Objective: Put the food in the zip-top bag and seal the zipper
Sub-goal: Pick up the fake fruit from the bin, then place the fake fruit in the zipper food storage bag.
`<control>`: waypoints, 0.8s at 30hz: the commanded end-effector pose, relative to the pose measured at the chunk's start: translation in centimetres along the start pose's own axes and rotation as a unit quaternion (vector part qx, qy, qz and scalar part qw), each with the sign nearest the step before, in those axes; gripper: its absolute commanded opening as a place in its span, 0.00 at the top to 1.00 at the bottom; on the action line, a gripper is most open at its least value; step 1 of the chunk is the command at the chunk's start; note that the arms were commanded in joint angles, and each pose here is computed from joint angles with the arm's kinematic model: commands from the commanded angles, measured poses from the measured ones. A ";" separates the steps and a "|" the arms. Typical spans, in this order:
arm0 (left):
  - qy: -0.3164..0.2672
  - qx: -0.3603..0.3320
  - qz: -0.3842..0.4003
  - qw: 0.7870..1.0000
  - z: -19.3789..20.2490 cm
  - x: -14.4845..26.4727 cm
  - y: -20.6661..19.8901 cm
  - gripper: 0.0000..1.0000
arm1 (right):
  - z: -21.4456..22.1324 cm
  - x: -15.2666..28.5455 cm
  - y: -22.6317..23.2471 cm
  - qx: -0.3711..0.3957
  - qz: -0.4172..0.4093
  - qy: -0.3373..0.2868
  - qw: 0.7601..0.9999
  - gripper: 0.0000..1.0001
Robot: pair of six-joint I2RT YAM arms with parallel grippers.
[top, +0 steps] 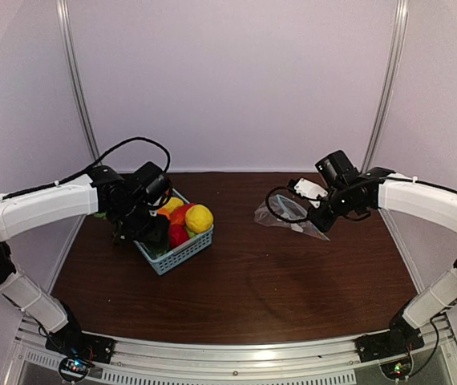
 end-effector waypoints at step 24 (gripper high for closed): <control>-0.294 -0.009 0.532 0.794 -16.2 9.4 -19.6 0.76 | -3.6 6.7 -6.7 -0.073 0.135 -0.040 0.987 1.00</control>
Point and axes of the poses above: each gripper's point midway between its finger pads, its own x axis back along the fingers, its own y axis along the line the jaws close on, z = x × y, the point moved 4 cm from there along x, back along the fingers, and after that the axes turned 11 degrees about -x, right-handed, at the moved point
